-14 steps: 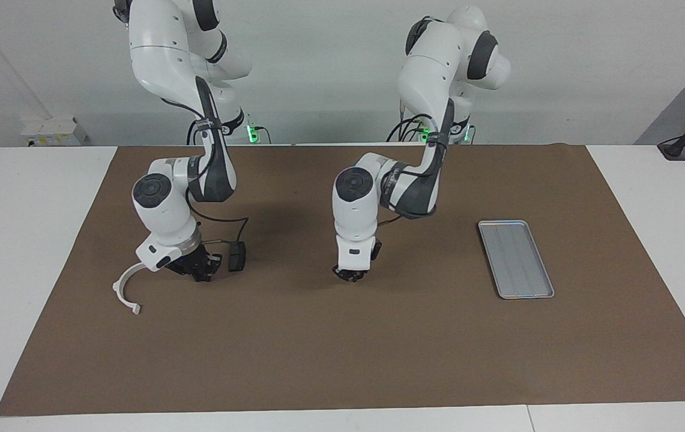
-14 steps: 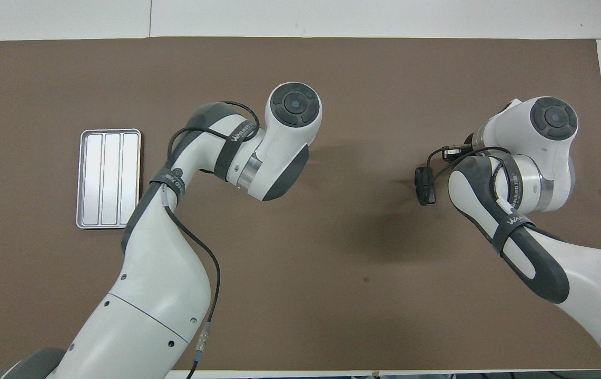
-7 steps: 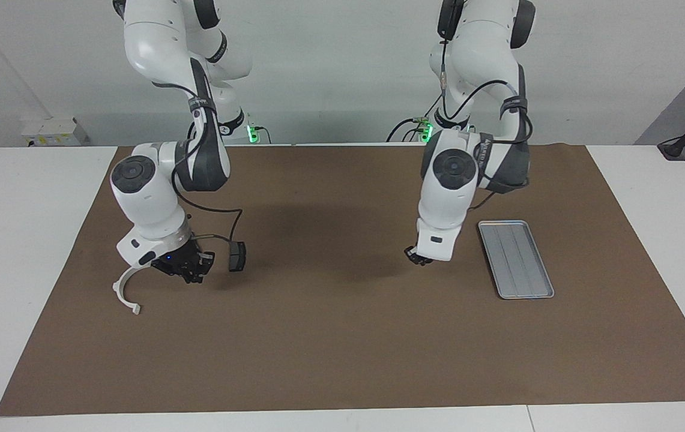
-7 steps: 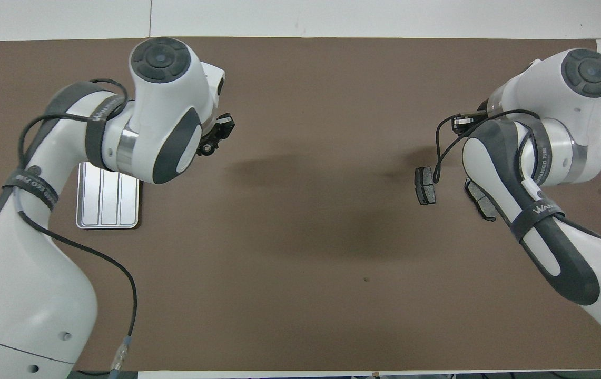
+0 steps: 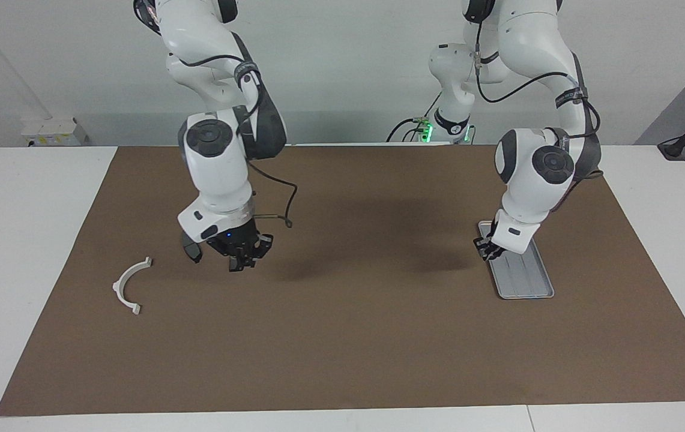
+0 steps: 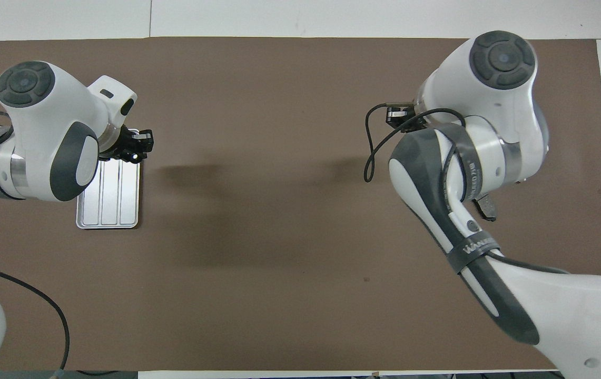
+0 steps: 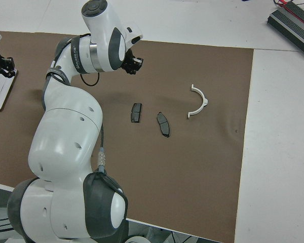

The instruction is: Pick bearing gear from pile to tray

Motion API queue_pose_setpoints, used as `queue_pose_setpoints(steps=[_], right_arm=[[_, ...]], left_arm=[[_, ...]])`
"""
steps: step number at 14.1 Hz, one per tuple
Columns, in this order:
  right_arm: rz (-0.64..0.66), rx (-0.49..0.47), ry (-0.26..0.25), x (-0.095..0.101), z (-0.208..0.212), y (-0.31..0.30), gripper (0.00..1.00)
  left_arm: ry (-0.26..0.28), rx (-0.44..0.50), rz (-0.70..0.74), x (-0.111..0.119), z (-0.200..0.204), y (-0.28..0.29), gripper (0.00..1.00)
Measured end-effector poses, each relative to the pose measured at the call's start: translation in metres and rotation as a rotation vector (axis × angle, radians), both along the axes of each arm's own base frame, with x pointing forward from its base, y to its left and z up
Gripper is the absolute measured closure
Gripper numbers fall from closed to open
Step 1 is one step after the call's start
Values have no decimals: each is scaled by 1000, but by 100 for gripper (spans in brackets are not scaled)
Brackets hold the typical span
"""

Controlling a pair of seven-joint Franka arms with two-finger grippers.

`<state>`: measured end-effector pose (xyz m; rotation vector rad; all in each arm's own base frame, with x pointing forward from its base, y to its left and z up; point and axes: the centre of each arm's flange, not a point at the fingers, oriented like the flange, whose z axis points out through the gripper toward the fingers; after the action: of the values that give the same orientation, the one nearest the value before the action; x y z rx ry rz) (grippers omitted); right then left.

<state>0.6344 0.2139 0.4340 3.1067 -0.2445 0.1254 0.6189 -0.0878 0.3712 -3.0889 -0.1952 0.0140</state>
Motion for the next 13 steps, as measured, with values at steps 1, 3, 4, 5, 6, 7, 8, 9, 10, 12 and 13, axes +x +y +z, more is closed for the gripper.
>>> queue_pose_setpoints(steps=[1, 3, 4, 5, 6, 7, 8, 9, 10, 12, 13], right_arm=[[-26, 1, 6, -12, -1, 31, 77], [-72, 2, 11, -35, -4, 78, 77], [-91, 2, 15, -45, -6, 97, 77], [-109, 1, 19, -55, -10, 113, 77], [-128, 0, 23, -65, -15, 128, 77], [-141, -1, 26, -74, -22, 141, 77], [-151, -1, 28, -83, -30, 152, 77], [-161, -1, 27, -89, -39, 162, 77], [-170, -2, 20, -93, -48, 170, 77], [-195, 3, -4, -96, -68, 185, 77], [-206, 8, -13, -96, -78, 190, 77]], left_arm=[[-5, -2, -22, -2, -8, 16, 64], [2, -4, -57, -9, -20, 37, 64], [10, -5, -70, -14, -25, 41, 64], [15, -6, -81, -19, -31, 42, 64], [13, -7, -86, -26, -38, 43, 64], [11, -8, -86, -34, -46, 46, 64], [13, -9, -85, -40, -53, 50, 64], [19, -10, -86, -46, -58, 54, 64], [24, -11, -89, -49, -60, 58, 64], [27, -13, -94, -52, -61, 70, 64], [28, -13, -95, -54, -61, 74, 64]])
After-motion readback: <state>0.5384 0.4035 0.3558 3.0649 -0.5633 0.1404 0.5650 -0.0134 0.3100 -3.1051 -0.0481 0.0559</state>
